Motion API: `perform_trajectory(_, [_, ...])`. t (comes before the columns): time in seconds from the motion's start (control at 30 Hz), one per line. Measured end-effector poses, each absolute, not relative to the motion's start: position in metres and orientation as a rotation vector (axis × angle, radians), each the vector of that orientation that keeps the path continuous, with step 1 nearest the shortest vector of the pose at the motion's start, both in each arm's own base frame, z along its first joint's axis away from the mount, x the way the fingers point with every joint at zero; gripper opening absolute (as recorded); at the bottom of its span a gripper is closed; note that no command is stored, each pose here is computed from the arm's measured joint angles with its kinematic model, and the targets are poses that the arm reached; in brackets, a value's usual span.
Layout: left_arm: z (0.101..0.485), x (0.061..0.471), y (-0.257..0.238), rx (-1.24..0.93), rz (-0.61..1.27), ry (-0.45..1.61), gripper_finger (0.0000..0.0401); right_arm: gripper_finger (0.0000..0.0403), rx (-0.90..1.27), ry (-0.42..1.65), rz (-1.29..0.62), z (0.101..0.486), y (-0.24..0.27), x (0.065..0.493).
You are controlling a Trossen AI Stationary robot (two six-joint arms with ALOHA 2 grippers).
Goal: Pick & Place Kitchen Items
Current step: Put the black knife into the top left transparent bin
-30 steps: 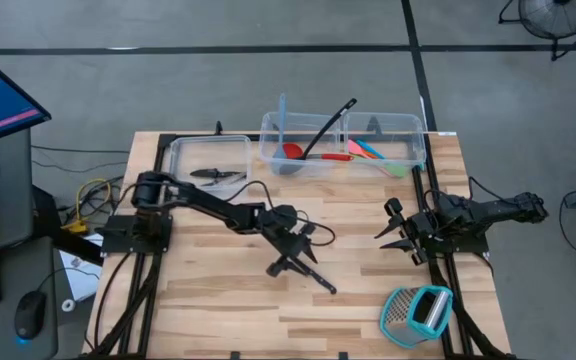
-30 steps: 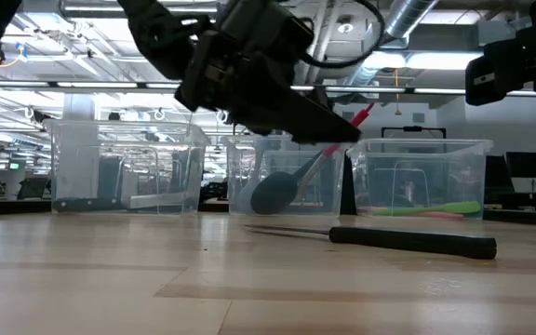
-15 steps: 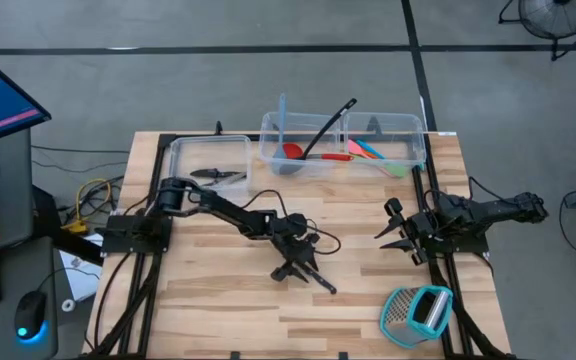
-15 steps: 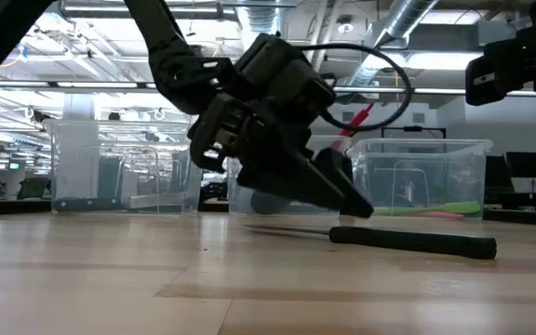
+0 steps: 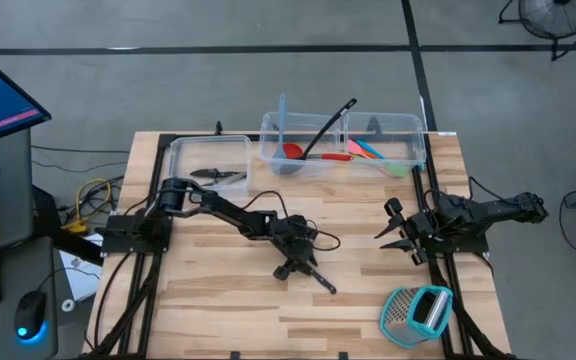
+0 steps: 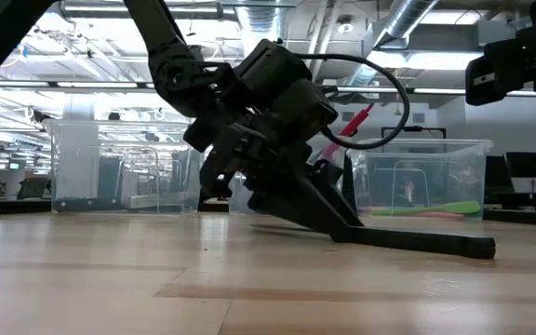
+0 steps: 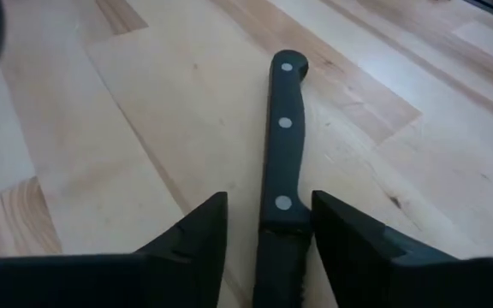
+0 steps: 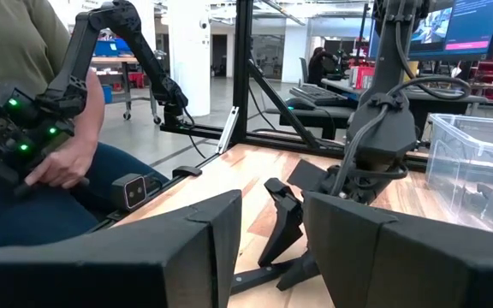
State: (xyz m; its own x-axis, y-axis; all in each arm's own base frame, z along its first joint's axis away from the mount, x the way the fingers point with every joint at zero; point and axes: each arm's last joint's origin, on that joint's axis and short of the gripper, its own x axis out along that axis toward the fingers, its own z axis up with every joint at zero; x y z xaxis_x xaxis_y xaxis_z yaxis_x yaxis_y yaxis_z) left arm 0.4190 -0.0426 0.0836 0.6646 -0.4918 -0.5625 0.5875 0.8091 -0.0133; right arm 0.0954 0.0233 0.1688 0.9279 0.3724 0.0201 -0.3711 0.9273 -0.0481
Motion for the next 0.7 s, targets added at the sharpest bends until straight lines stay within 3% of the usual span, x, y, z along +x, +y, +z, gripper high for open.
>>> perform_trajectory(0.2, [0.0828, 0.4182, -0.0427, 0.139, -0.586, 0.620, 0.0117, 0.0124, -0.044, -0.029, 0.381, 0.1688, 0.0233, 0.0954])
perform_trajectory(0.43, [0.0832, 0.4178, -0.0409, 0.113, -0.564, 0.637, 0.0041, 0.0124, -0.044, -0.029, 0.381, 0.1688, 0.0233, 0.0954])
perform_trajectory(0.7, [0.0836, 0.4182, -0.0345, 0.080, -0.539, 0.648, 0.0038, 0.0124, -0.044, -0.029, 0.382, 0.1688, 0.0233, 0.0954])
